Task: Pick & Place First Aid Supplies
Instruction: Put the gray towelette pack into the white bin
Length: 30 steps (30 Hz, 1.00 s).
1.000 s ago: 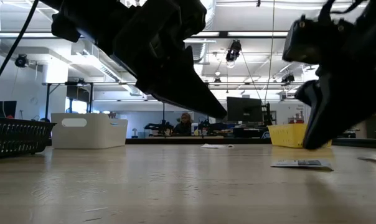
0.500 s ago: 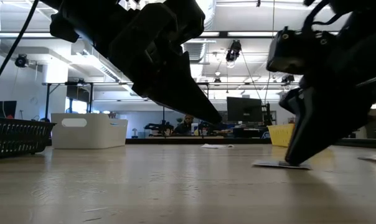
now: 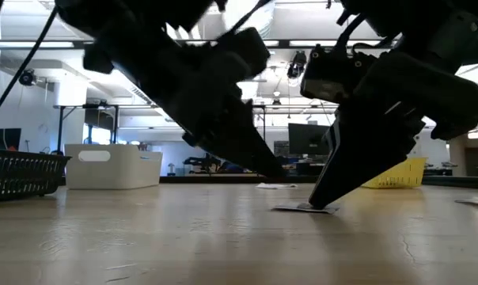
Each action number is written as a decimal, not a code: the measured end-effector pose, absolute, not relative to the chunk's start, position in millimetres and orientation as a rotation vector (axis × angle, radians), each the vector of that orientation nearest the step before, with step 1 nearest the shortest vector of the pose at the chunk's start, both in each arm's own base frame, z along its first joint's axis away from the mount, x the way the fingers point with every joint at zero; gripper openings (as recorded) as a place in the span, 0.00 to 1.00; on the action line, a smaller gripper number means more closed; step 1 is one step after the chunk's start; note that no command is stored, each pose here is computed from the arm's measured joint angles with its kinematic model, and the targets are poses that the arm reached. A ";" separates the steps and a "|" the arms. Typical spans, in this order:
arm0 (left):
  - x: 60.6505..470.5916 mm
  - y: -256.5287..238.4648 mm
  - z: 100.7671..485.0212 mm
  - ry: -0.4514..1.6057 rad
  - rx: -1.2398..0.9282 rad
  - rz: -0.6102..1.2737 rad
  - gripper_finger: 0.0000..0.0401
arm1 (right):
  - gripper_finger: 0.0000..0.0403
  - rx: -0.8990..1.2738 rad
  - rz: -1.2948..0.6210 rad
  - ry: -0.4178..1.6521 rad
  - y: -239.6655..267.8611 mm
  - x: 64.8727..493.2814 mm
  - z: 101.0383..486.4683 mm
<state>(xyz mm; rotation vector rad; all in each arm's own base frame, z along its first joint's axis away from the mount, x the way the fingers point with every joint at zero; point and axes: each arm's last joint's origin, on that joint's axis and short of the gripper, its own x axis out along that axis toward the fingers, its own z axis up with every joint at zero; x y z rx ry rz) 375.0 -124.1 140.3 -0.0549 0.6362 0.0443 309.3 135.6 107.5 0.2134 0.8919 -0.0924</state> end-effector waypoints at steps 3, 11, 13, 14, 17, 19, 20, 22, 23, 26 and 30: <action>376.8 -121.3 134.8 0.646 -0.069 0.059 0.00 | 0.07 0.219 -0.085 0.891 136.2 310.4 109.1; 378.5 -120.7 123.2 0.682 -0.106 0.029 0.00 | 0.07 0.233 -0.070 0.870 137.7 312.5 118.0; 378.8 -120.8 122.5 0.681 -0.113 0.031 0.00 | 0.07 0.232 -0.073 0.870 137.3 312.5 118.0; 378.8 -120.8 122.3 0.682 -0.121 0.034 0.00 | 0.07 0.231 -0.074 0.870 137.2 312.4 118.0; 378.9 -119.9 120.6 0.690 -0.137 0.045 0.00 | 0.07 0.228 -0.078 0.874 136.7 311.3 120.0; 378.0 -118.6 119.3 0.711 -0.155 0.060 0.00 | 0.07 0.226 -0.076 0.872 136.3 310.0 124.3; 377.5 -117.8 118.5 0.722 -0.168 0.070 0.00 | 0.07 0.222 -0.076 0.876 135.8 308.5 127.3; 376.4 -116.5 117.8 0.741 -0.188 0.087 0.00 | 0.07 0.205 -0.070 0.887 135.9 303.9 134.6; 376.2 -116.3 117.6 0.746 -0.196 0.093 0.00 | 0.07 0.192 -0.063 0.890 136.4 301.2 139.1; 375.4 -116.0 116.7 0.754 -0.208 0.101 0.00 | 0.07 0.110 -0.008 0.898 141.9 290.6 152.8; 374.9 -115.7 116.1 0.765 -0.216 0.092 0.00 | 0.07 -0.060 0.116 0.892 155.0 277.6 163.7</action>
